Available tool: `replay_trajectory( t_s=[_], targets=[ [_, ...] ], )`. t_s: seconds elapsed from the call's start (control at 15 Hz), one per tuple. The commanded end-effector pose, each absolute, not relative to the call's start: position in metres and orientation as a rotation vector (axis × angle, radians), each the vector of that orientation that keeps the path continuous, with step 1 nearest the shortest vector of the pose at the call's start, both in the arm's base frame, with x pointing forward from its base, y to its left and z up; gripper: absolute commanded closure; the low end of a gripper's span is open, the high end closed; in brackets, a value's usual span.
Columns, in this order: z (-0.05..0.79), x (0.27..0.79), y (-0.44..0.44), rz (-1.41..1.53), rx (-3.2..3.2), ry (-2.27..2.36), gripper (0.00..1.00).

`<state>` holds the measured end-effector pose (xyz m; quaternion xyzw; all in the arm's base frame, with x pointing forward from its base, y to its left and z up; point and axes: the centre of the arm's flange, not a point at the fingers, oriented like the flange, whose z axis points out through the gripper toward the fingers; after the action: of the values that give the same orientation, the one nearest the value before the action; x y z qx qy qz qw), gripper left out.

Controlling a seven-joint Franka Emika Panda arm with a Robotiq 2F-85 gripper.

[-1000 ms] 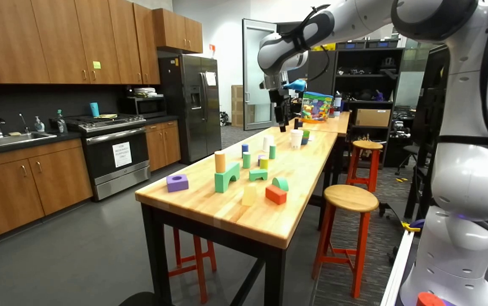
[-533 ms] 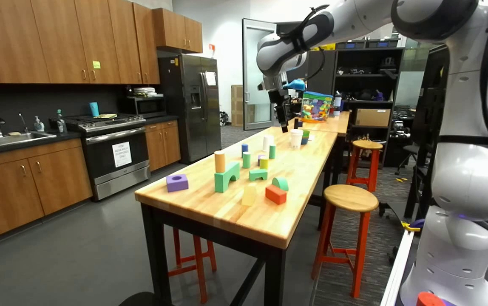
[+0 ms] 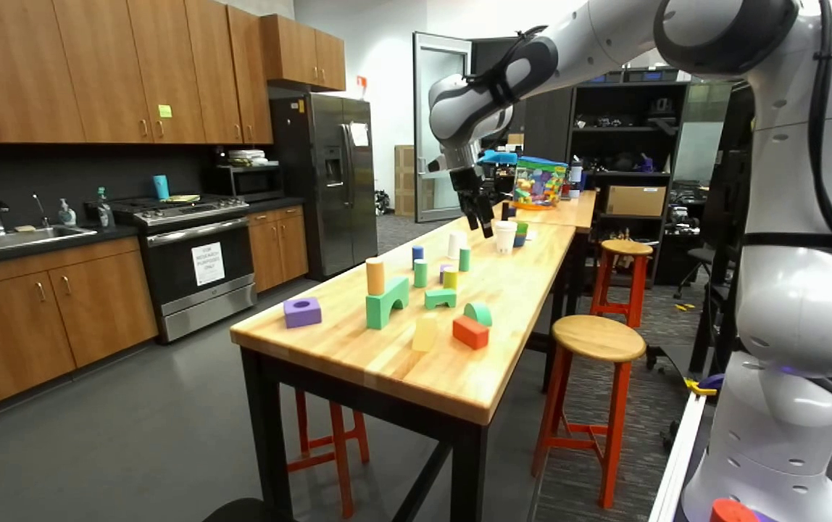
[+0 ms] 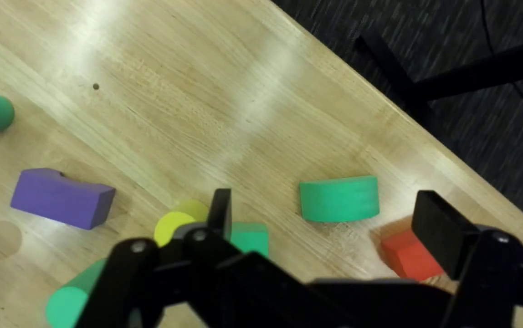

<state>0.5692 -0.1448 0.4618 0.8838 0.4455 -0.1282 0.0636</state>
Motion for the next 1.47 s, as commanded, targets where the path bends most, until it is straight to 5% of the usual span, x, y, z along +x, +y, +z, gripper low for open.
replay_trajectory(
  t_s=[0.0,0.93,1.4],
  targets=[
    [0.451,0.569,-0.149,-0.394,2.513,1.604,0.0],
    [0.447,0.572,-0.145,-0.397,2.562,1.575,0.0],
    [0.452,0.58,-0.135,-0.36,2.132,1.91,0.0]
  ],
)
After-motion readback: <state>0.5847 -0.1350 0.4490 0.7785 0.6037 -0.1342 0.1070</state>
